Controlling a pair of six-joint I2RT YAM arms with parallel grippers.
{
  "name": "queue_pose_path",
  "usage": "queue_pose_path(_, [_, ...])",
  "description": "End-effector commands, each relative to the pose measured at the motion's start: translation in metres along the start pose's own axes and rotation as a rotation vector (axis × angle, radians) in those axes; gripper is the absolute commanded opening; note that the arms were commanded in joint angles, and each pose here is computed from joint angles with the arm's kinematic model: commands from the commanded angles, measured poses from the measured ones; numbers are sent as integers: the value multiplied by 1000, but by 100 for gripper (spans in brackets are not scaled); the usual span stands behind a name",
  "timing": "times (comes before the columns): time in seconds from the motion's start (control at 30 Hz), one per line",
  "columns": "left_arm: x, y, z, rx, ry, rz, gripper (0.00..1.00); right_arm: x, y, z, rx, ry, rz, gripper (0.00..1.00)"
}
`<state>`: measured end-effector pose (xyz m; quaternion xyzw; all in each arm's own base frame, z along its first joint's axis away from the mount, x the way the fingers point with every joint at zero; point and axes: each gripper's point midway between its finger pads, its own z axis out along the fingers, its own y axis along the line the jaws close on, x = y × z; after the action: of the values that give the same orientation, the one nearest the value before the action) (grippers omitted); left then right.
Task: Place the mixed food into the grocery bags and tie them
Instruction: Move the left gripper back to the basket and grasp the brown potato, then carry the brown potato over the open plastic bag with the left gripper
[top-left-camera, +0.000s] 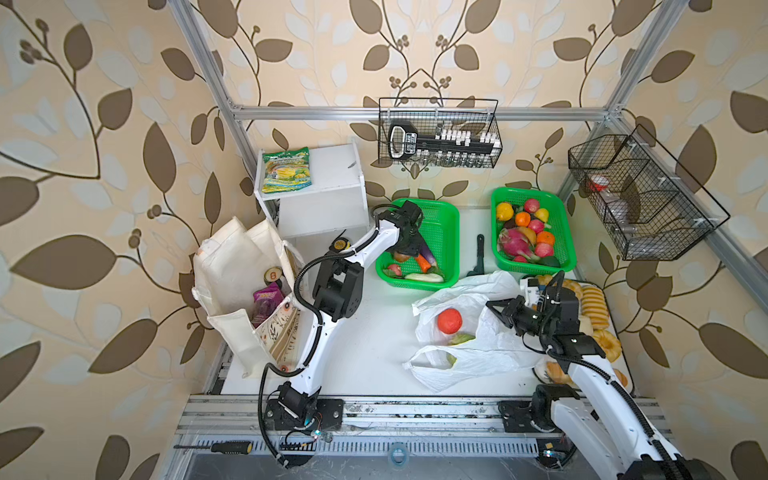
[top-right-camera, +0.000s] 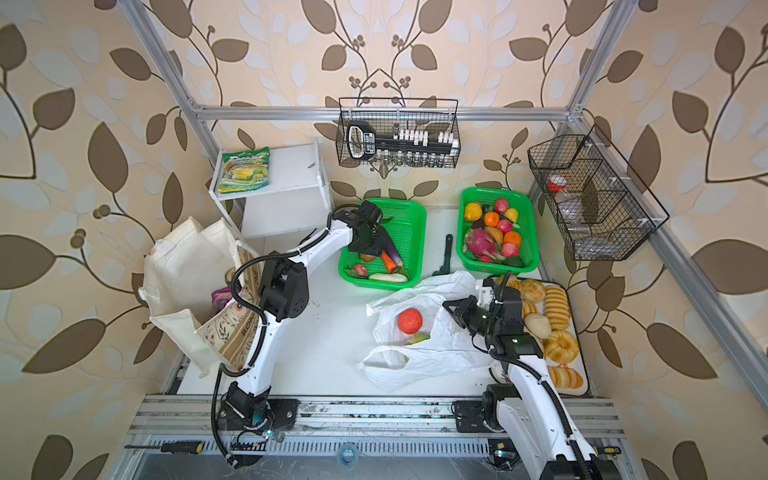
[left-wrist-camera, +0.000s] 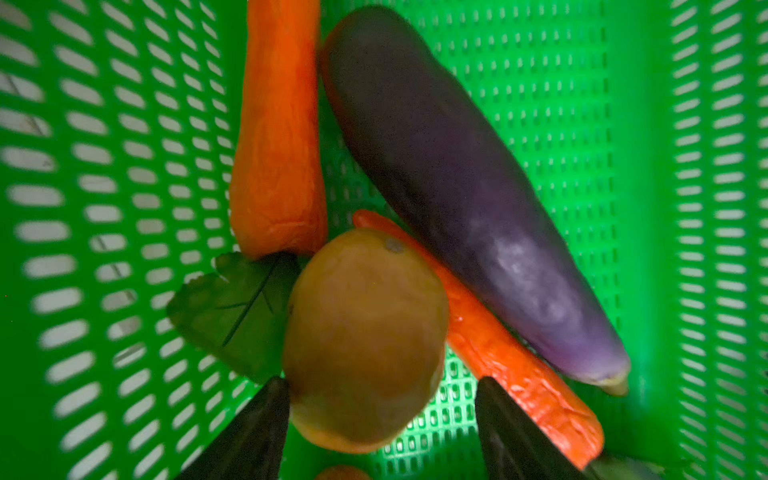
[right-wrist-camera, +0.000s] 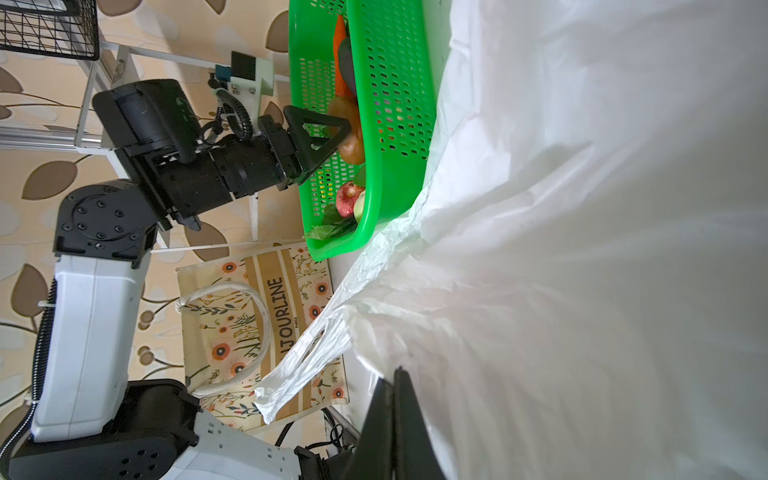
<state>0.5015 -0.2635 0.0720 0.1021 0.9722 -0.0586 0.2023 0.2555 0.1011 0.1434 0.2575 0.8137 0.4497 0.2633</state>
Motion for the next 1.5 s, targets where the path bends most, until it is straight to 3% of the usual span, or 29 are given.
queue_pose_path(0.0, [-9,0,1,-10,-19,20,73,-2,5,-2,-12,-3,0,0])
queue_pose_path(0.13, [-3,3,8,-21,7,28,74,-3,5,-2,-12,-5,-1,0])
queue_pose_path(0.3, [-5,0,-10,1,-1,51,63,-3,5,-2,-12,-7,0,0])
queue_pose_path(0.67, [-28,-17,-113,135,-180,51,59,-3,6,-3,-19,-15,0,0])
queue_pose_path(0.77, [-15,-20,-124,169,-169,42,58,-3,7,-4,-21,-19,-1,0])
queue_pose_path(0.93, [-4,-40,-172,319,-196,37,55,-5,9,-4,-26,-27,2,0])
queue_pose_path(1.03, [16,-63,-201,435,-227,78,54,-6,9,-4,-26,-31,2,0])
queue_pose_path(1.13, [47,-85,-219,462,-243,174,53,-6,9,-4,-28,-31,4,0])
queue_pose_path(1.47, [140,-134,-235,583,-129,303,53,-8,10,-2,-31,-34,5,0])
